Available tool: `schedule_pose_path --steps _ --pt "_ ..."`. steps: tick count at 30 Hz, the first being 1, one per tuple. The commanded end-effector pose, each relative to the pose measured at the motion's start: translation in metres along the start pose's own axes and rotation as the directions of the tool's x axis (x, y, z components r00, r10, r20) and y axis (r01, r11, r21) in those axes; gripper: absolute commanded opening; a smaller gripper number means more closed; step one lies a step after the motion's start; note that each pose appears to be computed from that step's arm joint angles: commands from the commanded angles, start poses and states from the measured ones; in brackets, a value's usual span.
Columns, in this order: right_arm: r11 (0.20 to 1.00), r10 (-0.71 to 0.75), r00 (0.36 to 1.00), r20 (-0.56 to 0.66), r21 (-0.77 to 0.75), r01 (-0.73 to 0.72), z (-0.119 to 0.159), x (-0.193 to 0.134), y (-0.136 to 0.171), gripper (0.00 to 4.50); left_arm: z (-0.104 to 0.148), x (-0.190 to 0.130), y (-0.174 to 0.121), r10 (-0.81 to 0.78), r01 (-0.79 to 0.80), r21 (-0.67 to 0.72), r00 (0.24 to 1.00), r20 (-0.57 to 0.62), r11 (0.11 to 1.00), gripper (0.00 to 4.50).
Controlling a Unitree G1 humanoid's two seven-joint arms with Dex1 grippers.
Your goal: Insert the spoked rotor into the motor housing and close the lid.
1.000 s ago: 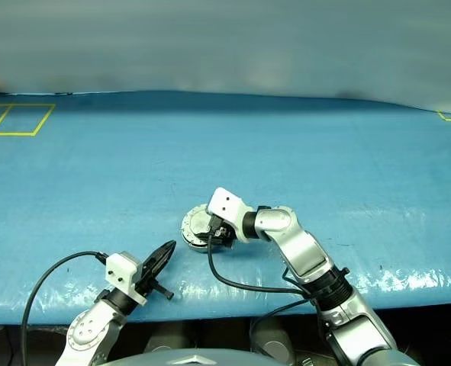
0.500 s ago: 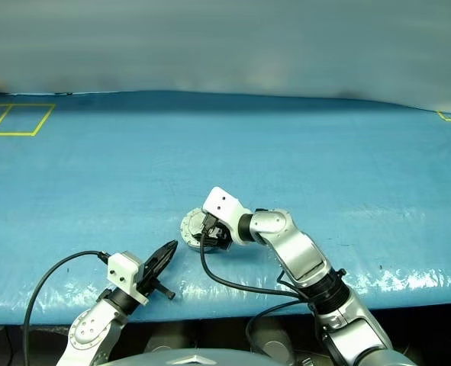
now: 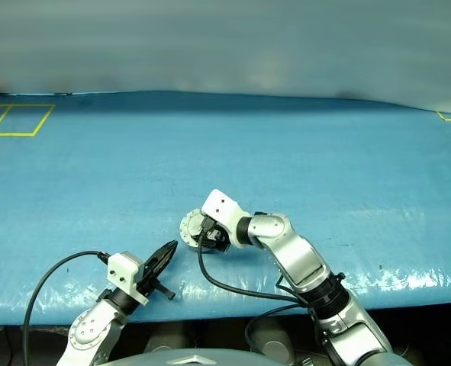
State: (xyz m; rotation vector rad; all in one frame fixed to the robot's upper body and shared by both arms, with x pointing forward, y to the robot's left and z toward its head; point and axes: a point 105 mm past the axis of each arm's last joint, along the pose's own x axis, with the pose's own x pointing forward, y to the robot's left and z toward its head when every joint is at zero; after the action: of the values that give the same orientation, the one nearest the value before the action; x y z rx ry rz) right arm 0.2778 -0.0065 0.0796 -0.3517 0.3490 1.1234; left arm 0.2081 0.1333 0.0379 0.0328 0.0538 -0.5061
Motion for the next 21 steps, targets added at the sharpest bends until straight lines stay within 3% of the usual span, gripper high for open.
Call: schedule_pose_path --steps 1,21 --pt "1.000 0.028 1.000 0.009 -0.006 -0.028 -0.004 0.003 0.006 3.22 0.005 0.001 -0.002 -0.001 0.001 0.000 1.000 0.025 1.000 0.00" --pt "1.000 0.000 0.995 -0.097 0.010 0.001 -0.032 0.006 -0.005 3.22 0.004 0.000 -0.002 -0.003 0.003 0.001 1.000 0.023 1.000 0.00"
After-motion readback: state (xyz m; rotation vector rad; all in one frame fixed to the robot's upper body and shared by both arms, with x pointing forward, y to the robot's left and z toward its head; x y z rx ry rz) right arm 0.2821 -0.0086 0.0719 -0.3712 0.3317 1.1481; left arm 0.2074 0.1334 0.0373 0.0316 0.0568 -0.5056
